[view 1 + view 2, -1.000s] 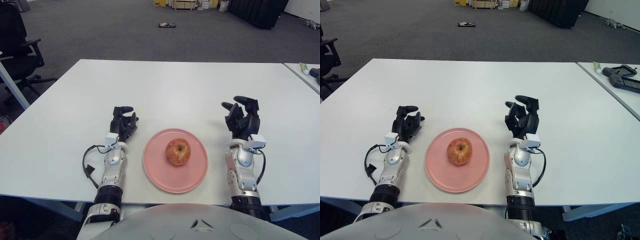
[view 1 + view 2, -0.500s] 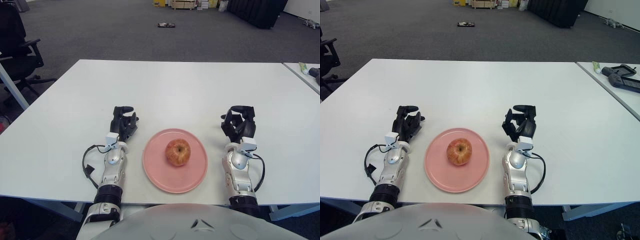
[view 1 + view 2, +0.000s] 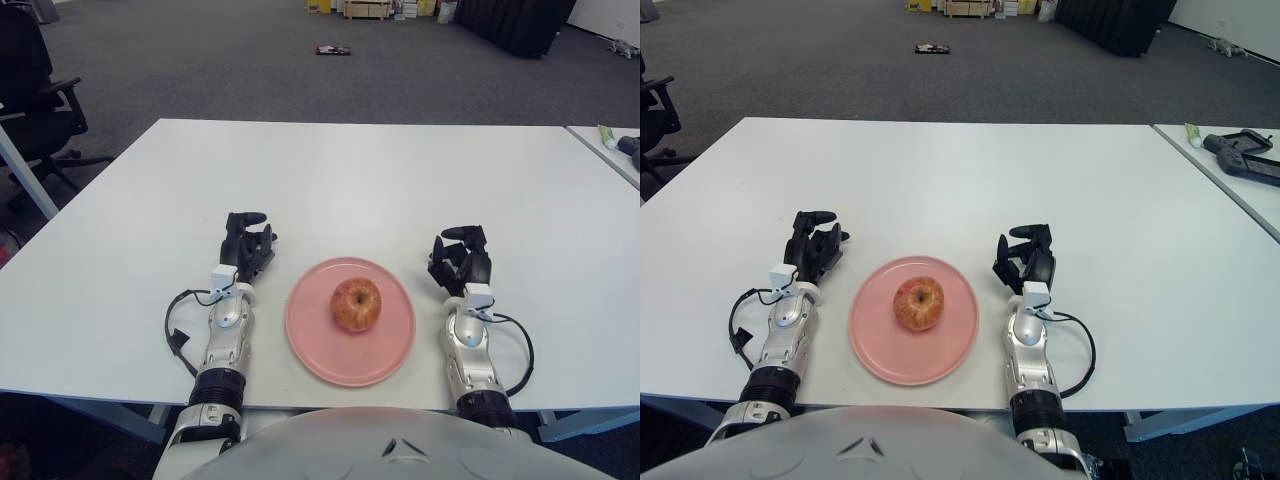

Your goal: Put the apple into the plate.

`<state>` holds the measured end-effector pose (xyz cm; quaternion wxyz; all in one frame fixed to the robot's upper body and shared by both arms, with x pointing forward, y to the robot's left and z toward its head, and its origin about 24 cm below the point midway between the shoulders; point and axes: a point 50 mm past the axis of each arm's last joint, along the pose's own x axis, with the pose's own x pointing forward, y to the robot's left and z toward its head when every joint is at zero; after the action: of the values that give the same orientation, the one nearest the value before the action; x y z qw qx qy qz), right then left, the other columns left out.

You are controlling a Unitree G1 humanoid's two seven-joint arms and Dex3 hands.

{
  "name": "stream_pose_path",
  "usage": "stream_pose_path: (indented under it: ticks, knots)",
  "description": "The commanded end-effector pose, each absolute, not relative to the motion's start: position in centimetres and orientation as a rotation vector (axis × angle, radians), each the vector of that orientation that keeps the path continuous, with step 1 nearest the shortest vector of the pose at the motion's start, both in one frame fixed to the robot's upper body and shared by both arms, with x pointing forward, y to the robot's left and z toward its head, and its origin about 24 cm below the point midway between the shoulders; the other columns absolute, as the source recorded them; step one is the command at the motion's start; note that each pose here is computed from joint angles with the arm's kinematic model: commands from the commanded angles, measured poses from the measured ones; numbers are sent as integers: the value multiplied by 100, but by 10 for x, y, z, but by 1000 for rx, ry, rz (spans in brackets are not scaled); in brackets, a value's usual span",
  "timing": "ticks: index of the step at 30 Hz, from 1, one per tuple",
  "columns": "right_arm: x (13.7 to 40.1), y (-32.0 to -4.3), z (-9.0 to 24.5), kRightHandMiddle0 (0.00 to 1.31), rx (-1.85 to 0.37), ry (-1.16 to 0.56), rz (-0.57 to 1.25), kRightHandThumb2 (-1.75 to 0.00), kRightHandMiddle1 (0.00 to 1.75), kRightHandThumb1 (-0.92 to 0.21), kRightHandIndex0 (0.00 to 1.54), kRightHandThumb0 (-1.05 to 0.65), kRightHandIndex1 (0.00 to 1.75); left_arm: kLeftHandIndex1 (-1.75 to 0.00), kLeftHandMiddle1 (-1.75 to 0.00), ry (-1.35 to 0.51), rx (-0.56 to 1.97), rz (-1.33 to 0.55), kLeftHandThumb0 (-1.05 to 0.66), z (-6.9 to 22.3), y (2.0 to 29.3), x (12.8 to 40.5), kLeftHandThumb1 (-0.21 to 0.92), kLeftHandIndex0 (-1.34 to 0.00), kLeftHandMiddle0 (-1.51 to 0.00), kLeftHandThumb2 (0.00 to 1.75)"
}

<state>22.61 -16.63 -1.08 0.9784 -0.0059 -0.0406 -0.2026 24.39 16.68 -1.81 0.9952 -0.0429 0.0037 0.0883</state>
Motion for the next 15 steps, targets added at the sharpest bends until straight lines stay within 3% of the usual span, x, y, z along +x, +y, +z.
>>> stream_pose_path:
  ticks: [1, 15]
  knots:
    - [222, -167, -18, 33, -5, -47, -408, -82, 175, -71, 57, -38, 167, -175, -145, 21, -85, 181, -35, -21, 167, 244, 92, -20, -45, 52]
    - [220, -165, -23, 34, 80, -13, -433, -85, 175, -68, 58, -38, 166, -175, -148, 25, -89, 182, -35, -20, 166, 244, 92, -20, -42, 52]
